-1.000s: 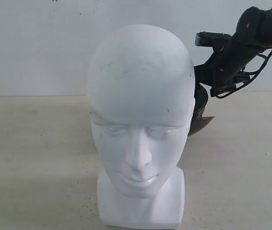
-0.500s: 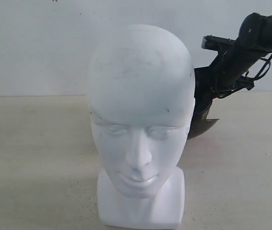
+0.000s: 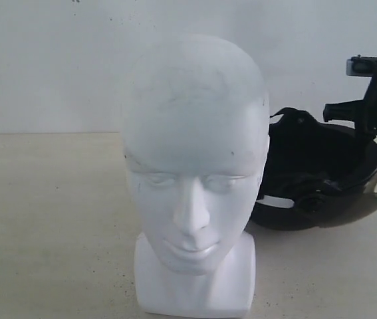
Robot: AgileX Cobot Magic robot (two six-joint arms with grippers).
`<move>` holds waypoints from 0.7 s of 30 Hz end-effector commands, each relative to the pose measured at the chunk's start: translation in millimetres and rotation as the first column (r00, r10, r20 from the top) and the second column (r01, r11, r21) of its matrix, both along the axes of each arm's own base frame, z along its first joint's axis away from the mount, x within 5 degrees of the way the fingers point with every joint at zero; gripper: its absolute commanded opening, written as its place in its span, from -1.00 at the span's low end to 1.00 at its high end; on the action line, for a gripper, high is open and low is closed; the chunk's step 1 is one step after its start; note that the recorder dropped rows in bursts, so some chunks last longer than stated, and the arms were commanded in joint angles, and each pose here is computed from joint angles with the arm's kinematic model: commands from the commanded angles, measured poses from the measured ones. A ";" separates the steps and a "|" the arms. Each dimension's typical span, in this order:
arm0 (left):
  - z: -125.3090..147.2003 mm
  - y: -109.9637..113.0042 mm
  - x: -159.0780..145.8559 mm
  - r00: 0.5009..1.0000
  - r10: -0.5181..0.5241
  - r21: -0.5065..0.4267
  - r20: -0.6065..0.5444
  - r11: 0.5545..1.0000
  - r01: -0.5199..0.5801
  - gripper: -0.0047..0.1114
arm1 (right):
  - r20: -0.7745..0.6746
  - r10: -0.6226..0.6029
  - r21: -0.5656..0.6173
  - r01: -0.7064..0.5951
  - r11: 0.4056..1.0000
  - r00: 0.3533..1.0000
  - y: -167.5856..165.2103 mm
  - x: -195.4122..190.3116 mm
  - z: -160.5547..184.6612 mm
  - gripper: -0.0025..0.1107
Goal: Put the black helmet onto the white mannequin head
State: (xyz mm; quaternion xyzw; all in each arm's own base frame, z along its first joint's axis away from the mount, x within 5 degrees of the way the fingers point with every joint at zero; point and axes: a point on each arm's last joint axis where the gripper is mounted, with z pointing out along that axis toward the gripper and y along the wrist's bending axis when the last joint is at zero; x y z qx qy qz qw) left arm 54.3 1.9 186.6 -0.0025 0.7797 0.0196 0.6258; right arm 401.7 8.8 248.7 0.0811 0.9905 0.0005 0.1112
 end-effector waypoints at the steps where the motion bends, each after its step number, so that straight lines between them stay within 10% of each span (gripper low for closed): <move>1: -1.2 -0.7 0.0 1.000 -0.009 -0.010 -0.002 1.000 0.009 -0.84 | 0.090 -0.137 -0.018 0.139 0.990 0.987 -9.4 -49.0 8.0 -0.96; 10: -1.2 -0.7 0.0 1.000 -0.009 -0.010 -0.002 1.000 0.009 -0.84 | 0.350 -0.367 0.191 0.317 0.929 0.862 -8.9 -149.9 -21.6 -0.96; 21: -1.2 -0.7 0.0 1.000 -0.009 -0.010 -0.002 1.000 0.009 -0.84 | 0.341 -0.385 0.201 0.334 0.921 0.857 -9.1 -163.4 -38.7 -0.94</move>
